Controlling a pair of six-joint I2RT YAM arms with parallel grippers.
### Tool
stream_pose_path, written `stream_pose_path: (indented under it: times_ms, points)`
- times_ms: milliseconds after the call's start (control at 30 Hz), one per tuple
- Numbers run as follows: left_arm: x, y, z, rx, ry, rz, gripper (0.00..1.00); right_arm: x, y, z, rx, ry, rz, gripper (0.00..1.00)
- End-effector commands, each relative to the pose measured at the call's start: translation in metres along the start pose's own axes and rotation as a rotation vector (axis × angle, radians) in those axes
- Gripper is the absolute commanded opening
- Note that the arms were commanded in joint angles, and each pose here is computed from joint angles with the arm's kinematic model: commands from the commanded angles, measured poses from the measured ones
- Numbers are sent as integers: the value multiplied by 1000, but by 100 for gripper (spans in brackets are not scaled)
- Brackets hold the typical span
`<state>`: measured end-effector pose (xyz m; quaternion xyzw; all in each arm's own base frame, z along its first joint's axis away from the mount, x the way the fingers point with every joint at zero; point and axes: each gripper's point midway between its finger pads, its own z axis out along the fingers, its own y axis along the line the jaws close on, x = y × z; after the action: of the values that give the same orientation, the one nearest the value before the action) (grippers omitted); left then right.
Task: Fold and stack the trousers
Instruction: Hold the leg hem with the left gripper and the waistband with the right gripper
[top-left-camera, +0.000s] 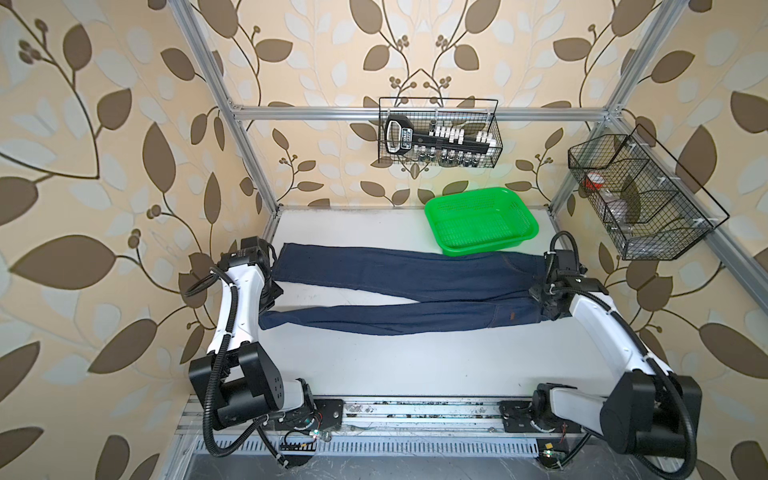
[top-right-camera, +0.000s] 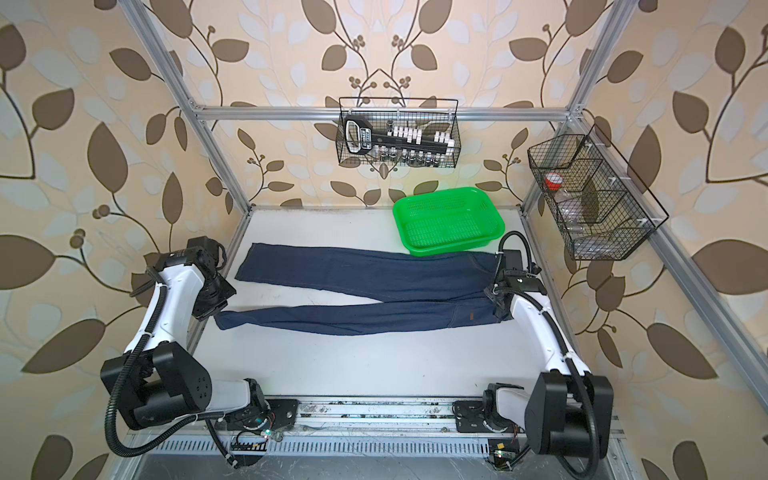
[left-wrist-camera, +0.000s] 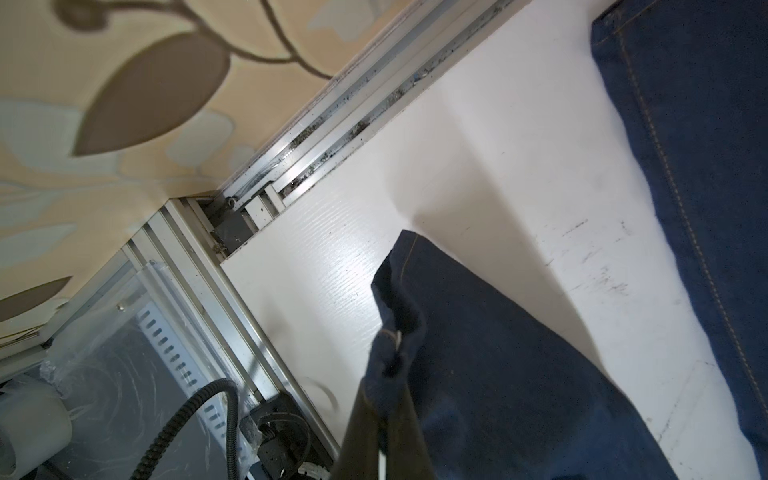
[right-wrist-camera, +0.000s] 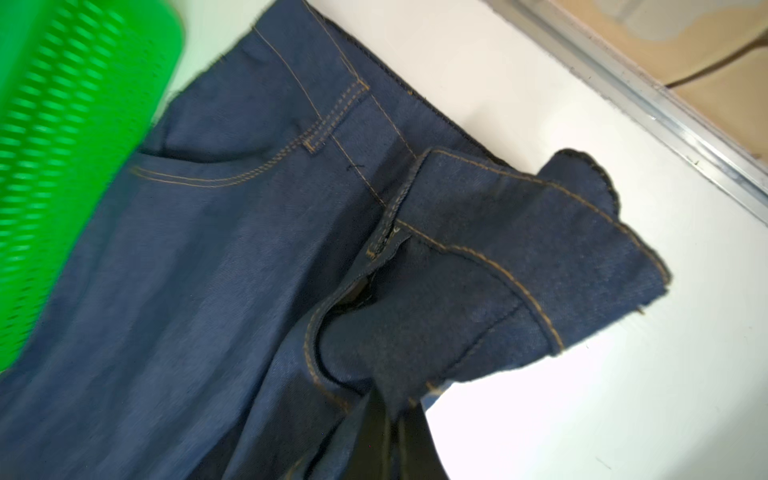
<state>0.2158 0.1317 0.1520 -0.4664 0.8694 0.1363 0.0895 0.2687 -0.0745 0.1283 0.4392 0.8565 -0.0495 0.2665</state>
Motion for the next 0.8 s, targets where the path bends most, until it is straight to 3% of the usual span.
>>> stream_pose_path:
  times_ms: [0, 233, 500, 567, 700, 767]
  points:
    - [2, 9, 9, -42, -5, -33, 0, 21, -36, -4, 82, 39, 35, 4]
    - [28, 19, 38, -121, 67, -108, 4, 41, -67, 2, 132, 66, 71, 4]
    - [48, 33, 47, -173, 134, -170, 38, 55, -79, 6, 154, 85, 55, 4]
    - [35, 29, 31, -141, 105, -206, 56, 59, -81, 7, 152, 91, 48, 4]
    - [7, 5, 7, -30, 76, -255, 60, 64, -83, 9, 148, 97, 37, 4]
    - [2, -12, 9, 11, 117, -284, 61, 64, -82, 9, 138, 94, 38, 4]
